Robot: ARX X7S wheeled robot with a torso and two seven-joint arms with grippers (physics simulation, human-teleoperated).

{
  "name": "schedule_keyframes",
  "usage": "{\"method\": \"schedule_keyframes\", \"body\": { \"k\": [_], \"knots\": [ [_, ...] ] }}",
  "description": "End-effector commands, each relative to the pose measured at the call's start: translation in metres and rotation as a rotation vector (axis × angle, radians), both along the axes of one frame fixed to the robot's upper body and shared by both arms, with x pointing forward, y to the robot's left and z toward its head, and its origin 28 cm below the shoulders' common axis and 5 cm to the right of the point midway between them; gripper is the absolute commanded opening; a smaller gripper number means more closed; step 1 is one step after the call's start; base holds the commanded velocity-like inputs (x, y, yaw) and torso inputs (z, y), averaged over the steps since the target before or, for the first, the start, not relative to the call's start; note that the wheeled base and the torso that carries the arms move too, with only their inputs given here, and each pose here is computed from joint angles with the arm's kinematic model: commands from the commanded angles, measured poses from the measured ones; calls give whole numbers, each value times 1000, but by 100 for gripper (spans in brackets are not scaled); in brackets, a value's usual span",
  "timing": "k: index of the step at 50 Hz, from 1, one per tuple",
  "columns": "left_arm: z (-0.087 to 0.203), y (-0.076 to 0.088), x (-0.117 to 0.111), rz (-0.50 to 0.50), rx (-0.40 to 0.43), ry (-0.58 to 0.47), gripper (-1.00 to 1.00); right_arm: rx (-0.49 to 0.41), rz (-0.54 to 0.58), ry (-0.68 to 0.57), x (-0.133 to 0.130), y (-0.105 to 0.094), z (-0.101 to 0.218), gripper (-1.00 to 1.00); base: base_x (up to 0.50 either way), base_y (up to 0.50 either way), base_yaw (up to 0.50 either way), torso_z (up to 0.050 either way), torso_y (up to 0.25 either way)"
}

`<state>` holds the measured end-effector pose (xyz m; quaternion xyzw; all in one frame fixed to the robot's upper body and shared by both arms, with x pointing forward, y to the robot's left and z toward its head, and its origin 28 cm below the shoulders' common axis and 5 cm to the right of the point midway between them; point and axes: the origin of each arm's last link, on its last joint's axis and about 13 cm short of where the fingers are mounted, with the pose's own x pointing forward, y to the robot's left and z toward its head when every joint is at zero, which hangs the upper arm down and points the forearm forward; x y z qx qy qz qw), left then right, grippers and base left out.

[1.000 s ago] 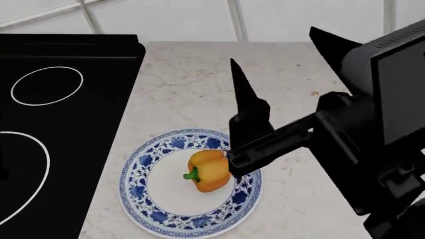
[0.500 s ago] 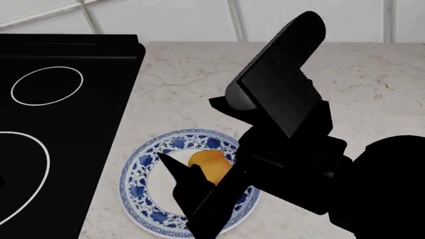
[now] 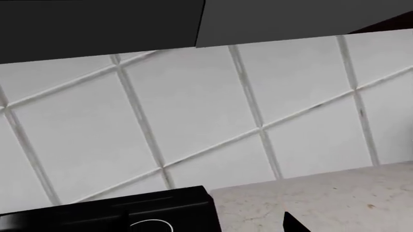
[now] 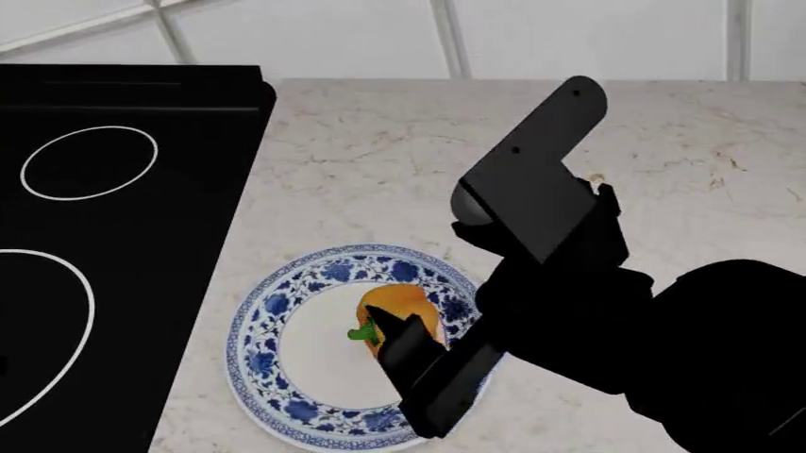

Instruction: Pick the bell pepper from the plate and place it in the pan.

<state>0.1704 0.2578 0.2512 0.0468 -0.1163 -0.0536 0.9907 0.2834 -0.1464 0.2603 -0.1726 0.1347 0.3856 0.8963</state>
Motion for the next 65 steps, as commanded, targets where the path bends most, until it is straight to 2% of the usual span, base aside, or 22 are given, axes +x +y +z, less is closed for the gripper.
{"method": "schedule_keyframes", "body": {
  "k": [1, 11, 39, 53, 65],
  "knots": [
    [-1, -1, -3, -3, -9, 13, 100, -41, -66, 12, 9, -8, -11, 100, 0, 0, 0, 0, 0],
    [-2, -3, -3, -9, -10, 18, 100, -25, -90, 1, 30, -3, -14, 100, 0, 0, 0, 0, 0],
    [-2, -4, -4, -11, -23, 15, 100, -20, -29, 61, 36, 19, -41, 100, 0, 0, 0, 0, 0],
    [-1, -5, -7, -12, -28, 17, 100, -37, -40, 101, 34, 19, -54, 100, 0, 0, 0, 0, 0],
    [-2, -4, -8, -13, -30, 23, 100, -44, -93, 106, 47, 15, -60, 100, 0, 0, 0, 0, 0]
  ]
}}
